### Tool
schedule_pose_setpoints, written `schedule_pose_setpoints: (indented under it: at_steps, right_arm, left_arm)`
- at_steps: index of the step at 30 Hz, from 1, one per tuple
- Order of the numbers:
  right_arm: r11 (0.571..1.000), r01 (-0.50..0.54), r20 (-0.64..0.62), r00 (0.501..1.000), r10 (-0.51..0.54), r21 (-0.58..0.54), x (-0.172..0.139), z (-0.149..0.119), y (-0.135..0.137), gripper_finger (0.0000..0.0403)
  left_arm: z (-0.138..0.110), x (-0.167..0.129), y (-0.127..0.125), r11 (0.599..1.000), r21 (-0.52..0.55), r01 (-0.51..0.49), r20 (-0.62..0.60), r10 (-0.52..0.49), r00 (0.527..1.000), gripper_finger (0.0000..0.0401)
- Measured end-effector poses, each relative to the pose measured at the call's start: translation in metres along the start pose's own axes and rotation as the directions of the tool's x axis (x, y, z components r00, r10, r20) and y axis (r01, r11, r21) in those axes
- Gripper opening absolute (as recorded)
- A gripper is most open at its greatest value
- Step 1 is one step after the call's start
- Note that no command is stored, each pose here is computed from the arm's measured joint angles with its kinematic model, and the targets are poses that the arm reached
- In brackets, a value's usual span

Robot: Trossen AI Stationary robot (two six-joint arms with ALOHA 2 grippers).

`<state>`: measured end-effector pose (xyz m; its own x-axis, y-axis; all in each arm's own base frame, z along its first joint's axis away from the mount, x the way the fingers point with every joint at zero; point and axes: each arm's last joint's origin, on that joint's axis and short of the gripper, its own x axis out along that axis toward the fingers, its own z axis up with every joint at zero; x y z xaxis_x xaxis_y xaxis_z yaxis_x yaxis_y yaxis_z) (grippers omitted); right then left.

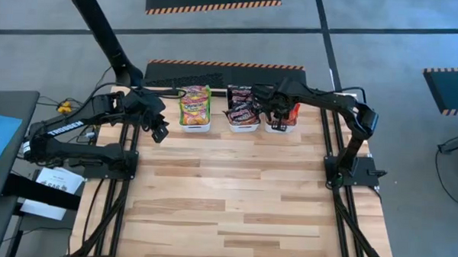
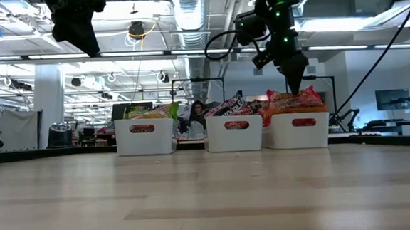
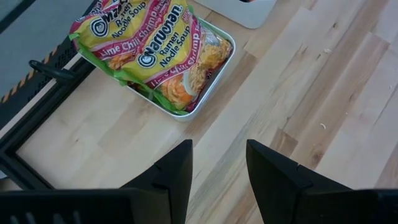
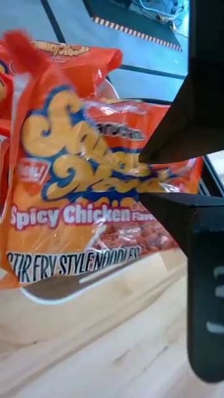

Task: Sort Maruchan noodles
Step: Put the orange noodle pack into the right white bin

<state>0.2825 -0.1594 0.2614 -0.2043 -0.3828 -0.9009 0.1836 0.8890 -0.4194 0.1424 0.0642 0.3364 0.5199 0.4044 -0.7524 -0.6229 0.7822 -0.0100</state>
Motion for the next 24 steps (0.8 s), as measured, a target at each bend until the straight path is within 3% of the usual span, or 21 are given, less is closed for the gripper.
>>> schedule_pose_setpoints:
  at_steps: [7, 13, 24]
  right_arm:
    - [0.995, -0.018, -0.004, 1.0, 0.018, 0.095, -0.017, -0.002, 0.002, 0.0111]
    - [0.952, -0.232, 0.051, 0.973, 0.227, 0.2, -0.015, 0.0, 0.002, 0.0111]
    - [0.889, -0.348, 0.044, 0.935, 0.351, 0.297, 0.012, -0.01, -0.018, 0.0103]
  left_arm:
    - [0.0, 0.0, 0.0, 1.0, 0.0, -0.006, 0.002, 0.006, 1.0, 0.0135]
    - [0.0, 0.0, 0.0, 1.0, -0.001, -0.012, 0.003, 0.012, 1.0, 0.0135]
    - [0.0, 0.0, 0.0, 1.0, -0.001, -0.014, 0.003, 0.014, 1.0, 0.0135]
